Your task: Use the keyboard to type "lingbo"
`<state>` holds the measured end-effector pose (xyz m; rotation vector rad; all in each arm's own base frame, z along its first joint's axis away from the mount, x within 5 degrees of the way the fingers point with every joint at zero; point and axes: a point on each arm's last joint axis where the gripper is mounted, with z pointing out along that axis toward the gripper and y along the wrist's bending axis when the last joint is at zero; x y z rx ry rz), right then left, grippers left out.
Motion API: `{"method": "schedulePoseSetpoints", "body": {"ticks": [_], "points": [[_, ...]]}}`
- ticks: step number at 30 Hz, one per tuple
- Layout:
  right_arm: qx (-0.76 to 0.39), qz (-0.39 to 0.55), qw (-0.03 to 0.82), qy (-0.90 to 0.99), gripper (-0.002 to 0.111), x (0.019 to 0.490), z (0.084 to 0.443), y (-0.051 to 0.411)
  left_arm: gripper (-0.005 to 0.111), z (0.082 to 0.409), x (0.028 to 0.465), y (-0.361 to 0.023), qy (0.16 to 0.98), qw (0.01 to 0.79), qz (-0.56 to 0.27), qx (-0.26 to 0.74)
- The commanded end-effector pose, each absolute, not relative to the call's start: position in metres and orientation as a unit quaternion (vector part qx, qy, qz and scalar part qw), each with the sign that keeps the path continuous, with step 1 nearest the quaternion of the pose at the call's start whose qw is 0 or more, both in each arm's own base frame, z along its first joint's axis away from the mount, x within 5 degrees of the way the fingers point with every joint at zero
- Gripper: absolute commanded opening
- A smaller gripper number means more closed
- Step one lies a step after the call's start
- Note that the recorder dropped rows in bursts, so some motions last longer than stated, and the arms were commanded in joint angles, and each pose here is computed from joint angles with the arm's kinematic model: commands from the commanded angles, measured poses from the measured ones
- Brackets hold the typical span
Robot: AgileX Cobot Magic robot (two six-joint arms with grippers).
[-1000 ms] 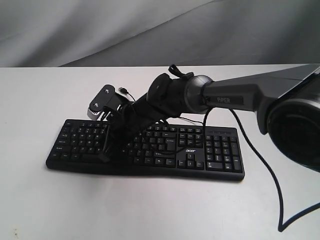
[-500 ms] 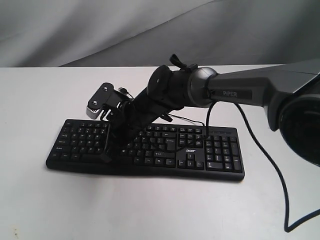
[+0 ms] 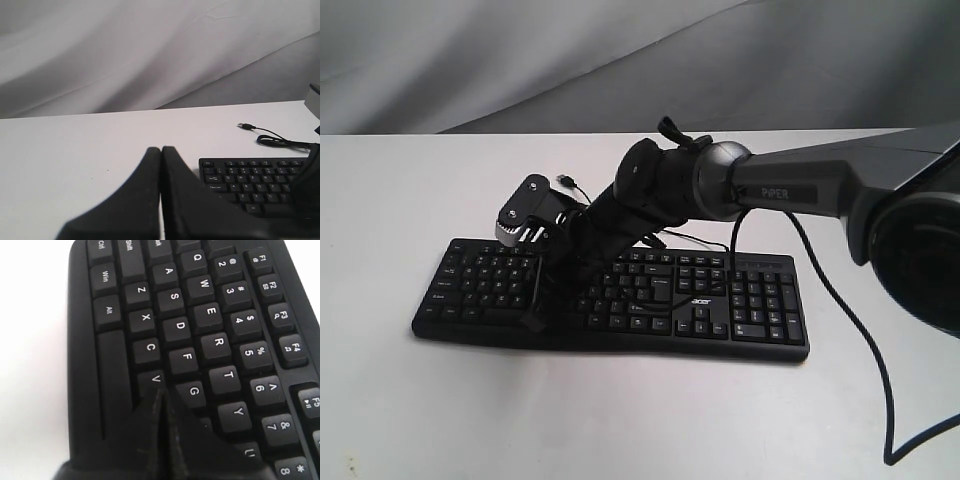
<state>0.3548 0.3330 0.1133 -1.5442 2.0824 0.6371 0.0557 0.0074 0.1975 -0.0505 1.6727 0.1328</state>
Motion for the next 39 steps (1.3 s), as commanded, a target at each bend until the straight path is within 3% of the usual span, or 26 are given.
{"method": "schedulePoseSetpoints", "body": {"ticks": [1,11,23,31,39], "points": [[-0.563,0.232,0.235,0.758,0.000,0.354,0.114,0.334,0.001,0.197,0.056,0.007,0.740,0.670,0.056,-0.021],[-0.557,0.236,0.223,0.764,0.000,0.354,0.103,0.334,0.001,0.197,0.056,0.007,0.740,0.670,0.056,-0.021],[-0.557,0.196,0.245,0.769,0.000,0.369,0.155,0.304,0.001,0.197,0.056,0.007,0.740,0.670,0.056,-0.021],[-0.516,0.195,0.251,0.796,0.000,0.372,0.140,0.268,0.001,0.197,0.056,0.007,0.740,0.670,0.056,-0.021],[-0.511,0.204,0.262,0.793,0.000,0.371,0.130,0.268,0.001,0.197,0.056,0.007,0.740,0.670,0.056,-0.021]]}}
